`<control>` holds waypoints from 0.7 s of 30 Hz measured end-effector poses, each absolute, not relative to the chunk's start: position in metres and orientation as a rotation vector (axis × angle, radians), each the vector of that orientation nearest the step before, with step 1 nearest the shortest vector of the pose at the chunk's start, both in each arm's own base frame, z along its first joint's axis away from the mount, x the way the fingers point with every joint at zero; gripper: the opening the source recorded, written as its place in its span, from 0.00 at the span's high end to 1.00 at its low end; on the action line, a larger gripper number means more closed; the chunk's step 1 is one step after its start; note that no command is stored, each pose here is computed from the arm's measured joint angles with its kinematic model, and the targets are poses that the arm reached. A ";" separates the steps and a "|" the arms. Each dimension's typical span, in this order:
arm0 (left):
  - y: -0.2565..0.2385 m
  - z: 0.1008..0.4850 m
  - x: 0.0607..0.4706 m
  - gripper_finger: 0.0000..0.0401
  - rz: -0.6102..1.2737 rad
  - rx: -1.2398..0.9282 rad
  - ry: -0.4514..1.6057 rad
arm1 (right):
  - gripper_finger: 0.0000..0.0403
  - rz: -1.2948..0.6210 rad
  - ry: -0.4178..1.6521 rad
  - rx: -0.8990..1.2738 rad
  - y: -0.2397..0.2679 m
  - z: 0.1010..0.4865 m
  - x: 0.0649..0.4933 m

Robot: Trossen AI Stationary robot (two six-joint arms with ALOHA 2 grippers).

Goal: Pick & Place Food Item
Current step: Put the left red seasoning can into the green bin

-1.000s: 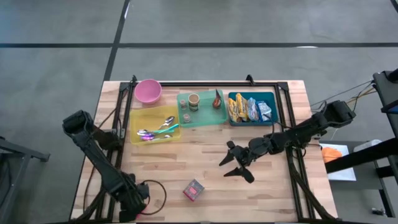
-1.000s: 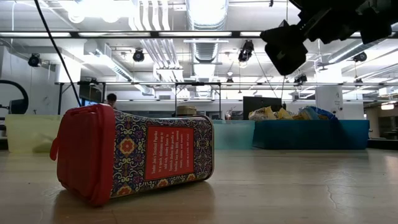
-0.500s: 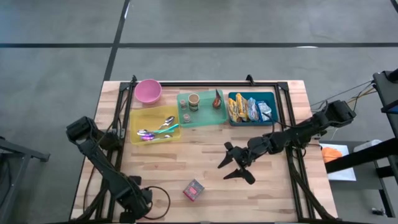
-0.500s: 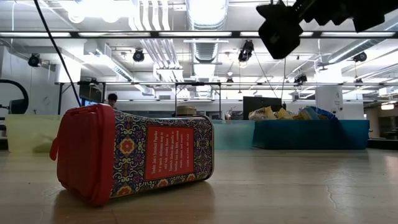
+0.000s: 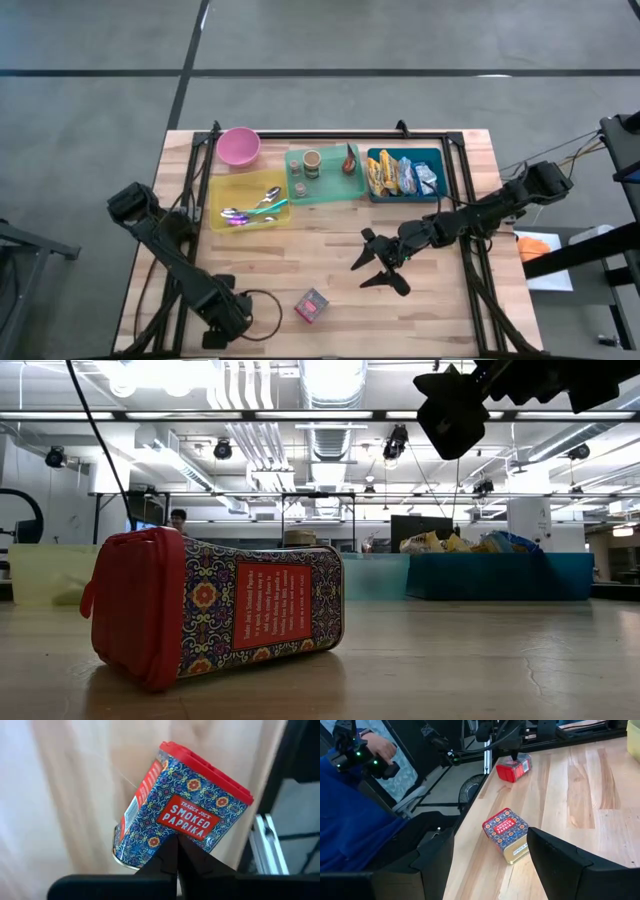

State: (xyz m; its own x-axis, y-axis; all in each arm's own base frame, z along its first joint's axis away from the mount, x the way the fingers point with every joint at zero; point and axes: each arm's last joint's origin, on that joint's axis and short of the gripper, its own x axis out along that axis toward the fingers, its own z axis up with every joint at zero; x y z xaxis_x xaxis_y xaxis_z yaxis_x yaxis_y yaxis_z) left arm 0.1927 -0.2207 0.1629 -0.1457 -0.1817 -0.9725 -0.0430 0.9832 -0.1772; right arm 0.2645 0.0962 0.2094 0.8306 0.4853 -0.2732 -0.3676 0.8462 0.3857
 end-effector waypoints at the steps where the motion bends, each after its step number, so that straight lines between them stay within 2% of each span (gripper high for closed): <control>1: -0.218 0.163 0.195 0.99 -0.117 -0.163 1.712 | 0.38 0.461 0.374 0.328 0.096 0.209 0.264; 11: -0.187 0.168 0.217 1.00 -0.045 -0.059 1.638 | 0.38 0.461 0.373 0.326 0.096 0.209 0.265; 21: -0.171 0.187 0.219 1.00 -0.016 -0.083 1.527 | 0.38 0.460 0.374 0.326 0.096 0.209 0.264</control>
